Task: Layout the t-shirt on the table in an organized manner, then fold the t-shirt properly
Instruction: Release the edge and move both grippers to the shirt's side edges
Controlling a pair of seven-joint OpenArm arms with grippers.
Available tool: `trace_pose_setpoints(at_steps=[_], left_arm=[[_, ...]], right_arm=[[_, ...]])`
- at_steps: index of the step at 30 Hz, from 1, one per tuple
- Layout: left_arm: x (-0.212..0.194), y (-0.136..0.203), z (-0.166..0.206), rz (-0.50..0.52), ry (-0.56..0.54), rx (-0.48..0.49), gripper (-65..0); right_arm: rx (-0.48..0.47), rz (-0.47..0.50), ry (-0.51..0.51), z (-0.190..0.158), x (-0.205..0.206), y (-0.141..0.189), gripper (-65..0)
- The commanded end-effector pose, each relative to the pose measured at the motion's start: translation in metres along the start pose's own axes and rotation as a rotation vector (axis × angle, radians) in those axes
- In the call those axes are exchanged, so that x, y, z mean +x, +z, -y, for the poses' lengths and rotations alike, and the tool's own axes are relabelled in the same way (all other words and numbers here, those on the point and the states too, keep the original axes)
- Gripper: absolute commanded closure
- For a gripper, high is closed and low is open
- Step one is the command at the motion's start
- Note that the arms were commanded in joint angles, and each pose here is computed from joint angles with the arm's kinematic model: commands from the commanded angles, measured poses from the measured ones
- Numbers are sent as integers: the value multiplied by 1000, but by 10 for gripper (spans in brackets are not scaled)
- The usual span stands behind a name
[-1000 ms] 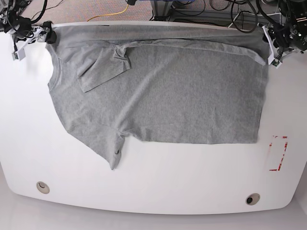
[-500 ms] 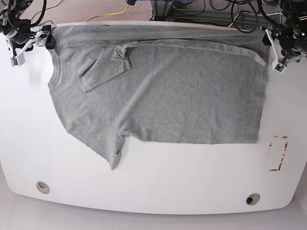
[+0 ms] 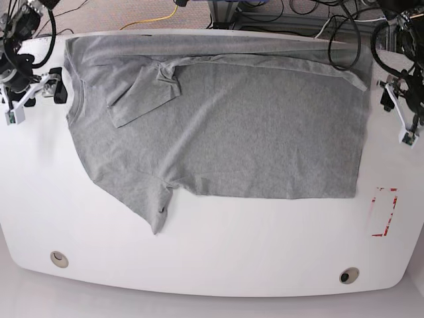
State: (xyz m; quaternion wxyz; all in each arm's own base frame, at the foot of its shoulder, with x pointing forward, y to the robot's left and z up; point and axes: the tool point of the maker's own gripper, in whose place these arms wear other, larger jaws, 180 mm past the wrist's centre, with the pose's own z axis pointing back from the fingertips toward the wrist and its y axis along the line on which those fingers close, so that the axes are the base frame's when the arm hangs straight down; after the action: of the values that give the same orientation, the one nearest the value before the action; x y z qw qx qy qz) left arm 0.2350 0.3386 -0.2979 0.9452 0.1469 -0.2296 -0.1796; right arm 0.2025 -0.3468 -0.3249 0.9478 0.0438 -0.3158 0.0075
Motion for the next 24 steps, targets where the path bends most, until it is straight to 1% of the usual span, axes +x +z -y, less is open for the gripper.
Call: trace_pose_setpoints(at_steps=[1,4,8,11,13,17,20,24], left_arm=[[34,12,-20,97,-1,57,-435],[66,19,-32,182,14,84,-435],[110,24,-34,273,-1,76,-435],[131,24,-38,304,6,75,-435],[145,15,-39,311,44,48,-435],[163,-2,-43,343,107,1,-438],[179,-22,-40,379,162,-68,-438],[190,-49,-37,387,225,-145,-436]], right_arm=[[13,45,19,0,26,-9,-583],[27,53,13,-1,40,-22,-583],[49,67,15,-5,66,-41,-583],[59,61,9,-6,80,-55,-583],[66,80,5,-6,101,-67,-583],[92,98,1,-11,125,-86,-583],[108,105,-20,-12,142,-101,-583],[132,110,-54,-14,160,-119,-583]])
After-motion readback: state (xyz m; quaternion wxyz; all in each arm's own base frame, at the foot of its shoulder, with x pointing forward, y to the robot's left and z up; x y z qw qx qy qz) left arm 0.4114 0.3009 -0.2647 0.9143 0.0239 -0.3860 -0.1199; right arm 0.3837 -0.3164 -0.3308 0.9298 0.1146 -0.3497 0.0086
